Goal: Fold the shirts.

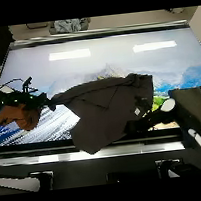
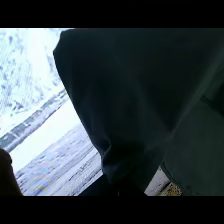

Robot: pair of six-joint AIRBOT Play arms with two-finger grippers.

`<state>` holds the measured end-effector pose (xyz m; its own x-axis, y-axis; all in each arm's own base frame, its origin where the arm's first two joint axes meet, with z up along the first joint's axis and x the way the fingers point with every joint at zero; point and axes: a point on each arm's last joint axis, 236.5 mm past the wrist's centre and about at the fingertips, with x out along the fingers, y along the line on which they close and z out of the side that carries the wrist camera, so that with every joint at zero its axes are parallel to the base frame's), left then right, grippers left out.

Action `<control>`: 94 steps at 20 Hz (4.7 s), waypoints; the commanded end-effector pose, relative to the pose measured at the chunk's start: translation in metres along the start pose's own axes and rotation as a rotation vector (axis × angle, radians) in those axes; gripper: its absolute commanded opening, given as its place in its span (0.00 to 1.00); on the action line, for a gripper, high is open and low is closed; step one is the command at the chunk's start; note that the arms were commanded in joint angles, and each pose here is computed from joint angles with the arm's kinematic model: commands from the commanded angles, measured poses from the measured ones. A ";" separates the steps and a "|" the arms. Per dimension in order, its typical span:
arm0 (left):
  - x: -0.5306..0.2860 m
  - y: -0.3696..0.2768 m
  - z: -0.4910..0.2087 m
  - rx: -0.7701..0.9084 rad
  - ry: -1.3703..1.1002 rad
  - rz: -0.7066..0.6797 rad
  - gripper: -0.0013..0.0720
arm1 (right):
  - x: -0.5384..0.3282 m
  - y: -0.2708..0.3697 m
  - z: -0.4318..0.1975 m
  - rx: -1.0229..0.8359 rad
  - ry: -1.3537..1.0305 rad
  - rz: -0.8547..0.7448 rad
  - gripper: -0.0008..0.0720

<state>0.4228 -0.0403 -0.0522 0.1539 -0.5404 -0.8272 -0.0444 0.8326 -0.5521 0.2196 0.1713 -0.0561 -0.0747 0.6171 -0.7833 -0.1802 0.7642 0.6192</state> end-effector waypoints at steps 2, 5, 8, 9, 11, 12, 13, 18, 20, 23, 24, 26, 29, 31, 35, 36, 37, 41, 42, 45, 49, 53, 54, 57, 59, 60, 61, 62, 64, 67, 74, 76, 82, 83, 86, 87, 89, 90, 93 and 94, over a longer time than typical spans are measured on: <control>0.000 0.001 -0.001 0.003 0.004 0.004 0.06 | 0.055 0.033 -0.016 0.152 -0.069 0.031 0.95; 0.000 0.003 0.003 0.003 -0.010 0.009 0.06 | 0.075 0.043 -0.025 0.188 -0.048 0.004 0.95; 0.000 0.003 0.004 0.003 -0.018 0.011 0.06 | 0.091 0.052 -0.018 0.223 -0.083 0.018 0.95; 0.000 0.003 0.004 0.003 -0.018 0.011 0.06 | 0.095 0.055 -0.009 0.242 -0.124 0.026 0.95; -0.001 0.003 0.004 0.002 -0.017 0.011 0.06 | 0.099 0.057 0.012 0.277 -0.229 0.029 0.90; -0.001 0.003 0.004 0.002 -0.017 0.011 0.06 | 0.098 0.056 0.024 0.296 -0.290 0.023 0.75; 0.000 0.003 0.004 0.003 -0.017 0.011 0.06 | 0.097 0.054 0.031 0.310 -0.325 0.018 0.52; -0.005 -0.014 0.012 -0.014 -0.054 -0.055 0.06 | 0.081 0.059 0.046 0.070 -0.382 -0.038 0.08; -0.023 -0.045 0.029 0.016 -0.148 -0.160 0.06 | 0.055 0.072 0.055 -0.198 -0.406 -0.113 0.08; -0.093 -0.108 0.065 0.101 -0.410 -0.317 0.06 | -0.042 0.073 0.078 -0.512 -0.437 -0.345 0.08; -0.133 -0.133 0.075 0.127 -0.532 -0.379 0.06 | -0.102 0.067 0.091 -0.561 -0.498 -0.479 0.08; -0.228 -0.178 0.084 0.130 -0.793 -0.511 0.06 | -0.251 0.070 0.104 -0.584 -0.741 -0.750 0.08; -0.403 -0.226 0.055 0.095 -1.264 -0.680 0.06 | -0.455 0.128 0.056 -0.555 -1.238 -0.979 0.08; -0.477 -0.241 0.009 0.138 -1.526 -0.586 0.06 | -0.524 0.168 0.010 -0.543 -1.454 -1.002 0.08; -0.531 -0.283 -0.086 0.352 -1.770 -0.358 0.05 | -0.546 0.185 -0.013 -0.539 -1.515 -0.995 0.08; -0.539 -0.291 -0.102 0.374 -1.804 -0.357 0.05 | -0.546 0.185 -0.012 -0.542 -1.511 -0.997 0.08; -0.542 -0.296 -0.113 0.397 -1.822 -0.339 0.05 | -0.546 0.185 -0.011 -0.542 -1.510 -0.998 0.08; -0.527 -0.298 -0.121 0.497 -1.787 -0.180 0.05 | -0.542 0.180 -0.006 -0.535 -1.484 -1.007 0.08; -0.514 -0.293 -0.113 0.517 -1.737 -0.131 0.05 | -0.535 0.173 0.000 -0.521 -1.444 -1.009 0.08; -0.460 -0.255 -0.078 0.436 -1.542 -0.073 0.05 | -0.480 0.120 0.043 -0.417 -1.140 -1.012 0.09; -0.330 -0.160 -0.021 0.242 -1.182 -0.034 0.05 | -0.366 0.041 0.142 -0.375 -0.708 -0.959 0.09; -0.177 -0.077 0.028 0.016 -0.849 -0.052 0.06 | -0.245 -0.034 0.254 -0.359 -0.557 -0.854 0.09; -0.140 -0.061 0.041 -0.032 -0.781 -0.052 0.06 | -0.223 -0.049 0.269 -0.330 -0.554 -0.833 0.09; -0.055 -0.039 0.066 -0.113 -0.615 -0.075 0.06 | -0.182 -0.079 0.290 -0.274 -0.537 -0.802 0.09; -0.025 -0.036 0.079 -0.113 -0.561 -0.077 0.06 | -0.178 -0.086 0.301 -0.295 -0.558 -0.819 0.09; -0.015 -0.037 0.083 -0.109 -0.541 -0.082 0.06 | -0.178 -0.088 0.305 -0.303 -0.568 -0.824 0.09; -0.007 -0.040 0.085 -0.102 -0.522 -0.088 0.06 | -0.174 -0.090 0.307 -0.294 -0.572 -0.818 0.09; -0.001 -0.043 0.084 -0.097 -0.507 -0.093 0.06 | -0.169 -0.093 0.308 -0.269 -0.572 -0.808 0.09; 0.004 -0.050 0.079 -0.091 -0.479 -0.108 0.07 | -0.155 -0.095 0.306 -0.225 -0.561 -0.764 0.09; -0.016 -0.057 0.068 -0.110 -0.397 -0.184 0.62 | -0.171 -0.083 0.295 -0.172 -0.551 -0.719 0.81; -0.102 0.067 -0.048 -0.297 -0.068 0.185 0.62 | -0.293 -0.134 0.147 -0.065 -0.234 -0.790 0.77; -0.092 0.080 -0.088 -0.338 -0.039 0.227 0.62 | -0.286 -0.145 0.113 -0.047 -0.111 -0.738 0.76; -0.041 0.091 -0.133 -0.433 -0.040 0.192 0.62 | -0.226 -0.133 0.090 -0.086 0.014 -0.533 0.76; -0.034 0.089 -0.134 -0.447 -0.037 0.173 0.62 | -0.220 -0.133 0.088 -0.085 0.023 -0.519 0.76; -0.019 0.092 -0.137 -0.455 -0.032 0.175 0.62 | -0.207 -0.136 0.083 -0.086 0.042 -0.497 0.76; -0.016 0.093 -0.135 -0.451 -0.035 0.180 0.62 | -0.204 -0.137 0.081 -0.086 0.050 -0.493 0.76; -0.011 0.093 -0.125 -0.435 -0.070 0.186 0.61 | -0.198 -0.139 0.076 -0.082 0.068 -0.483 0.76; -0.010 0.091 -0.119 -0.429 -0.093 0.186 0.60 | -0.195 -0.140 0.073 -0.082 0.077 -0.478 0.76; -0.008 0.089 -0.107 -0.418 -0.137 0.187 0.42 | -0.185 -0.142 0.065 -0.067 0.105 -0.456 0.75; -0.007 0.088 -0.107 -0.416 -0.136 0.185 0.29 | -0.179 -0.142 0.060 -0.061 0.116 -0.444 0.75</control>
<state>0.3035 0.0248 -0.1044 0.2012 -0.3589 -0.9114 -0.4758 0.7775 -0.4112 0.3276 -0.0418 0.0096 -0.0512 0.1831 -0.9818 -0.2807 0.9408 0.1901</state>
